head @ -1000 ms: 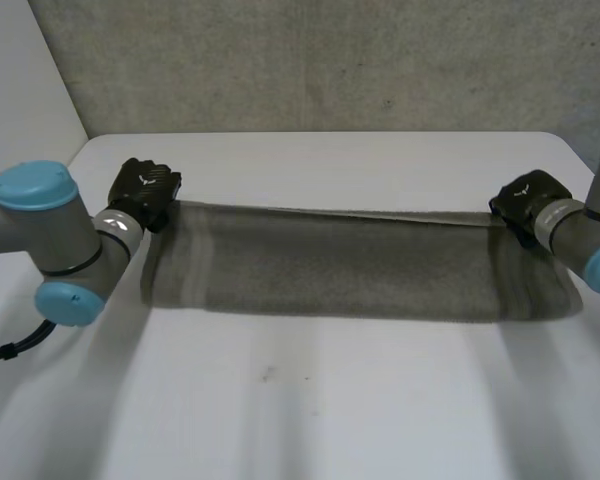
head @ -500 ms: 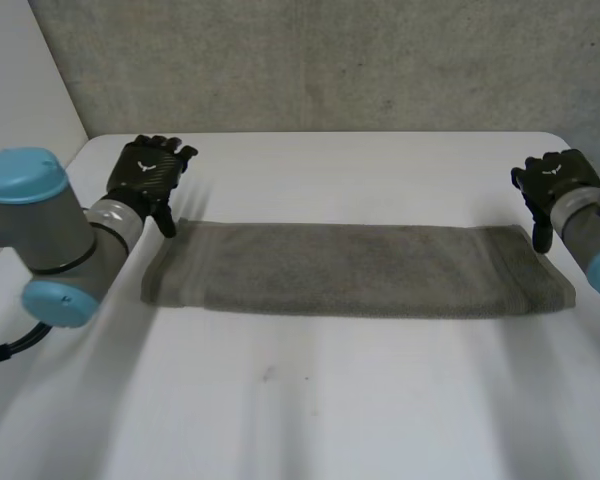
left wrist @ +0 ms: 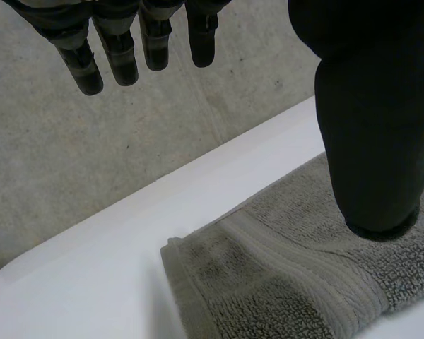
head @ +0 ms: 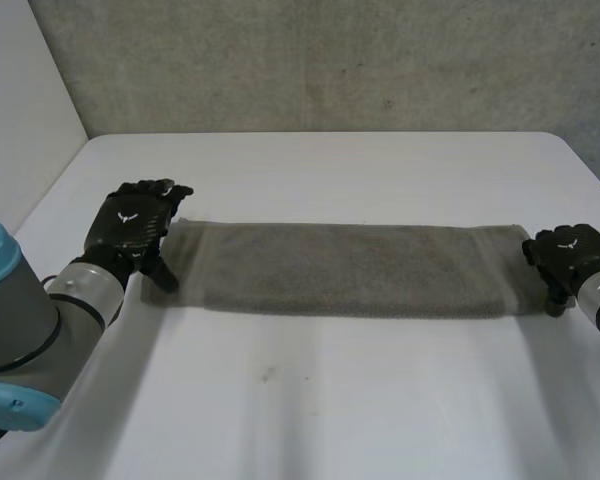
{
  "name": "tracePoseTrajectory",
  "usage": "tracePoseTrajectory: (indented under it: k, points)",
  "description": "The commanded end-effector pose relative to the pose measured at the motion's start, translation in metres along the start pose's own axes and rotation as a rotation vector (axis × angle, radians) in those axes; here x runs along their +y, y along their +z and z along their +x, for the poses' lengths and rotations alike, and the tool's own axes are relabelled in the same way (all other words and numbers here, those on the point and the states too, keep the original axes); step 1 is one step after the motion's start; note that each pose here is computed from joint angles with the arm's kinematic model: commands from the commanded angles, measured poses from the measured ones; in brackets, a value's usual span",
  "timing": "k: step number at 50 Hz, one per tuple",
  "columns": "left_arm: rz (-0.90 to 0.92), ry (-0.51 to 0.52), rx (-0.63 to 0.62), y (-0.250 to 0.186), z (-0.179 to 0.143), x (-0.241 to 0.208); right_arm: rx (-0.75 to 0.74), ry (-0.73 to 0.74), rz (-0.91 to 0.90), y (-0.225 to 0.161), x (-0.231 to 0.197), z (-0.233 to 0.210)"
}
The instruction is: Fold the towel.
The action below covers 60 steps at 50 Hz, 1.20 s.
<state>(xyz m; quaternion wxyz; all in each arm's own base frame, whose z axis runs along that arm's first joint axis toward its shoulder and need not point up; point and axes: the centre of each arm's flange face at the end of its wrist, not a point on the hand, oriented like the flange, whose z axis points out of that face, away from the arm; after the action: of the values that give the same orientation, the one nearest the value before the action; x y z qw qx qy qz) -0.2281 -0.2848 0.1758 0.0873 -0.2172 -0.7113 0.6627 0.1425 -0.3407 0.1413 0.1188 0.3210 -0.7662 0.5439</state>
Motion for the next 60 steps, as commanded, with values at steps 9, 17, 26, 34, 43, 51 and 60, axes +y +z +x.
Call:
tracePoseTrajectory:
  k: [9, 17, 26, 34, 43, 51, 60]
  points:
    - [0.001, -0.001, -0.014, 0.000, -0.004, 0.005, 0.094, -0.028, -0.063, 0.026, 0.025, 0.033]
    - [0.000, -0.001, -0.014, -0.001, -0.004, 0.005, 0.283, -0.140, -0.133, 0.022, 0.039, 0.108]
    - [0.003, -0.001, -0.014, -0.001, -0.004, 0.004, 0.235, -0.272, 0.158, 0.013, -0.074, 0.068]
    - [0.023, 0.003, -0.018, -0.004, -0.005, -0.003, -0.083, -0.342, 0.555, -0.048, -0.183, -0.106]
    - [0.028, 0.003, -0.019, -0.004, -0.005, -0.004, -0.348, -0.428, 0.609, -0.084, -0.168, -0.243]
    - [0.028, 0.003, -0.019, -0.004, -0.005, -0.004, -0.436, -0.465, 0.556, -0.093, -0.141, -0.279]
    - [0.028, 0.003, -0.018, -0.004, -0.005, -0.004, -0.362, -0.197, 0.491, -0.098, -0.161, -0.213]
